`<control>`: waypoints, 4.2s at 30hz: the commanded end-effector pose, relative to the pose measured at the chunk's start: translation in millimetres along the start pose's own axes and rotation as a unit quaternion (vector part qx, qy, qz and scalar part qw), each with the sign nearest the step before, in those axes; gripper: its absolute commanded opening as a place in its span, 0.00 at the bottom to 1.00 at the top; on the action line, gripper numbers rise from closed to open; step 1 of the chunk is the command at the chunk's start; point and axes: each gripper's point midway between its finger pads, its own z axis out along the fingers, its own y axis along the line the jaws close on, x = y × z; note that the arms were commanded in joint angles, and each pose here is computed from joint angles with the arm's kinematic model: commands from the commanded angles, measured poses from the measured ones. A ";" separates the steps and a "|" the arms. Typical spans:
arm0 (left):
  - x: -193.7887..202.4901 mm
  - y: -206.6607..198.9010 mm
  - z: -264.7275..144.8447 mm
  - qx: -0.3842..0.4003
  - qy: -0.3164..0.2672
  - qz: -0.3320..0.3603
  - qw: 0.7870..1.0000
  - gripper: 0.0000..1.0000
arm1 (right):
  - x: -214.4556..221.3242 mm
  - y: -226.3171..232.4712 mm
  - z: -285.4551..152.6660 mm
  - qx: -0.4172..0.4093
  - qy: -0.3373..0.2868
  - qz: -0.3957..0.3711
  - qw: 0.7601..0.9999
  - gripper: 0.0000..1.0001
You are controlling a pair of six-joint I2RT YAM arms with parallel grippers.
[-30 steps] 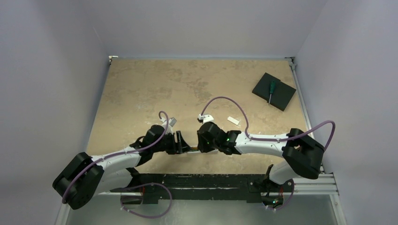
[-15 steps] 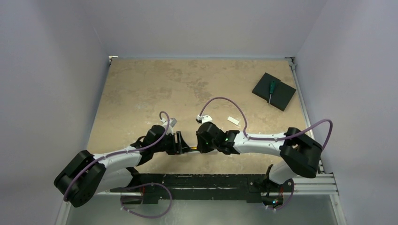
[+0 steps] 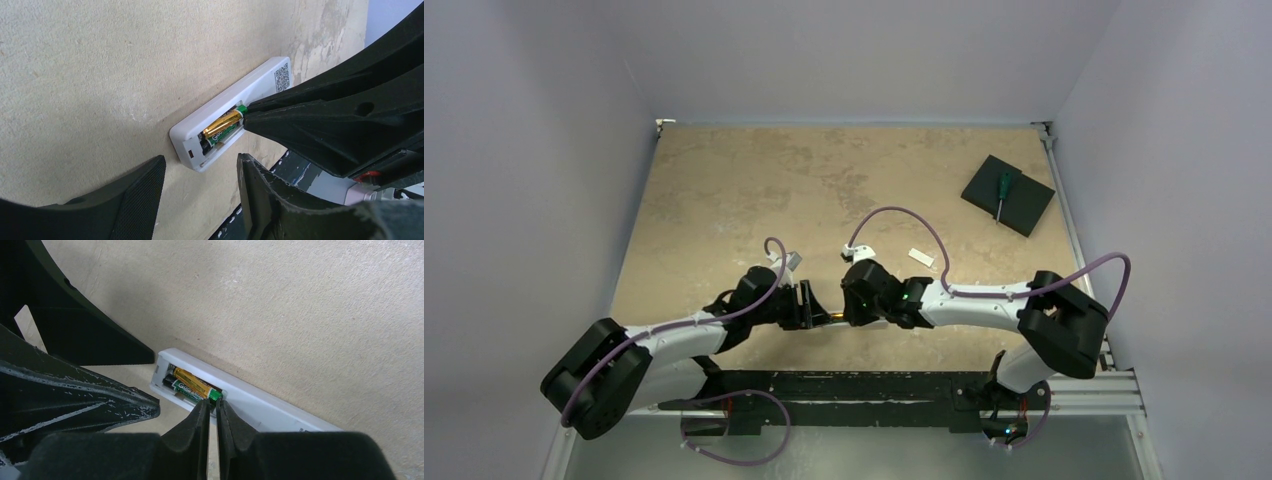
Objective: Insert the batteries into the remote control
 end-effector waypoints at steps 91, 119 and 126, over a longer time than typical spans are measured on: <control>-18.3 -3.4 0.0 -0.009 -0.025 0.019 0.999 0.38 | -15.3 27.7 7.7 0.103 -0.007 -0.146 0.984 0.09; -32.2 -7.4 -11.7 -0.032 -0.049 0.026 0.998 0.39 | -25.0 17.8 -5.6 0.111 -0.034 -0.139 0.983 0.16; -37.4 -11.5 -16.4 -0.035 -0.056 0.027 0.997 0.40 | -44.4 5.3 -24.4 0.137 -0.060 -0.146 0.978 0.26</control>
